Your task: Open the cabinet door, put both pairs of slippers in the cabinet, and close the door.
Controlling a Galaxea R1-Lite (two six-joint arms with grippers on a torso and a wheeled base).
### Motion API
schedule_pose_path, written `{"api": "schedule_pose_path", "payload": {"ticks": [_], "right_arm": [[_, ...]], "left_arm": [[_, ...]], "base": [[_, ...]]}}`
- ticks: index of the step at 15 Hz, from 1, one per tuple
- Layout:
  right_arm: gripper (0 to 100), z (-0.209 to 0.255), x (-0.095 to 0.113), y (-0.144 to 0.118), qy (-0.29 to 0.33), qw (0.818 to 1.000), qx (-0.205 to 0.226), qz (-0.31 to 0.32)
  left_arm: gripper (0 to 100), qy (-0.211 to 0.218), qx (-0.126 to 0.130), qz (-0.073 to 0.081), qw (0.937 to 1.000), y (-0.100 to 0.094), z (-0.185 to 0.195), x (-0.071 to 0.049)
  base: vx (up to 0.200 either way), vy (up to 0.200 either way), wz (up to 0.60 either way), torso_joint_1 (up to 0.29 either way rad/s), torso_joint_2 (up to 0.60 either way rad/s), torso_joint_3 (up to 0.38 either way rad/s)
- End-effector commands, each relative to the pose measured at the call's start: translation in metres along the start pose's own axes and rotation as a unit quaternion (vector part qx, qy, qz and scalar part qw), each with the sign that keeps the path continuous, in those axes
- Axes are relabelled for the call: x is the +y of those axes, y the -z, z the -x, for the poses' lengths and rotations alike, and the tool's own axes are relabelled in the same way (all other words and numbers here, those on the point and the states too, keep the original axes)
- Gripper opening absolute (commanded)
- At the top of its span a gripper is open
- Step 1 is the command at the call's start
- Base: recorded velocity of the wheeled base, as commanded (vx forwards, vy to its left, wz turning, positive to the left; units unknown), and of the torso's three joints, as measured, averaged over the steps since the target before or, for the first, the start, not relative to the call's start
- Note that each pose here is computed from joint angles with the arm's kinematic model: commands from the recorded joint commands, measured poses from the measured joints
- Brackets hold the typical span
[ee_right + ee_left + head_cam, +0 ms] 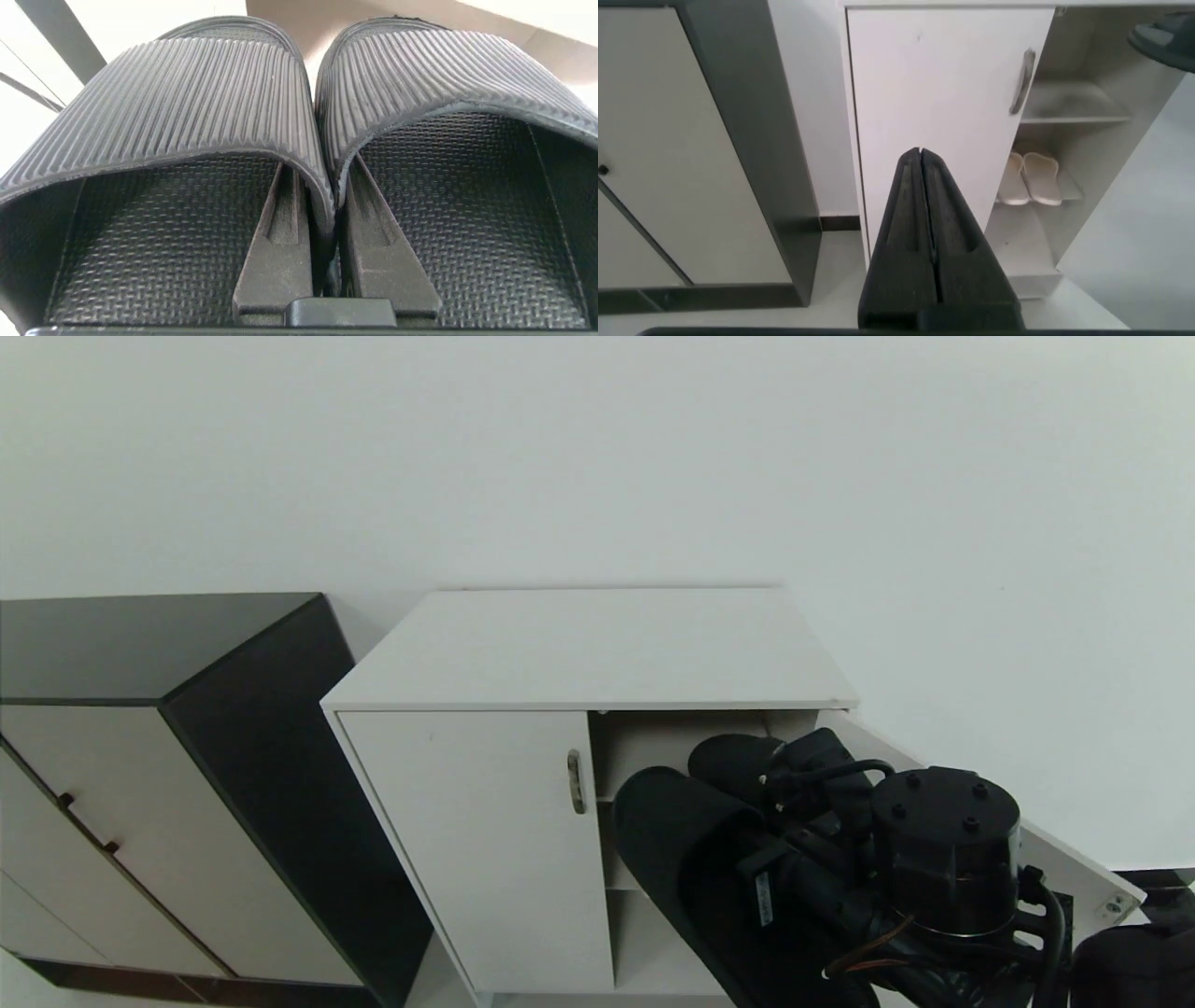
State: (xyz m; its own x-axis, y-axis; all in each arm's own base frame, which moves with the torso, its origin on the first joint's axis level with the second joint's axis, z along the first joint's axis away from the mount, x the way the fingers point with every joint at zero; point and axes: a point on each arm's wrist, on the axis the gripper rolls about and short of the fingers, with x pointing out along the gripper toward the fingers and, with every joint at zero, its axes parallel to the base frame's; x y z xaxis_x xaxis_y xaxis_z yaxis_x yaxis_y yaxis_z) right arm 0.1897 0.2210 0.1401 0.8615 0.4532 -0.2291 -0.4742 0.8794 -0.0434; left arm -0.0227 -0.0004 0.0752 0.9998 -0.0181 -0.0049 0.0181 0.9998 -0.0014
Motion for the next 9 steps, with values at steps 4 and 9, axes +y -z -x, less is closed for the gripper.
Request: {"api": "schedule_pose_path", "payload": {"ticks": [4,9], "right_arm": [[0,0.0002,0.0003,0.001,0.0,1.0,0.001,0.004],[0,0.0002,0.0007,0.0018,0.0,1.0,0.002,0.005]], "left_arm": [[0,-0.001,0.0,0.0,1.0,0.0,0.0,0.0],[0,0.0,0.0,0.0,1.0,0.0,0.0,0.0]], "base": [[0.0,0.0,0.0,-0.211,0.53,0.316],[0.0,0.0,0.0,-0.181,0.5,0.319]]}}
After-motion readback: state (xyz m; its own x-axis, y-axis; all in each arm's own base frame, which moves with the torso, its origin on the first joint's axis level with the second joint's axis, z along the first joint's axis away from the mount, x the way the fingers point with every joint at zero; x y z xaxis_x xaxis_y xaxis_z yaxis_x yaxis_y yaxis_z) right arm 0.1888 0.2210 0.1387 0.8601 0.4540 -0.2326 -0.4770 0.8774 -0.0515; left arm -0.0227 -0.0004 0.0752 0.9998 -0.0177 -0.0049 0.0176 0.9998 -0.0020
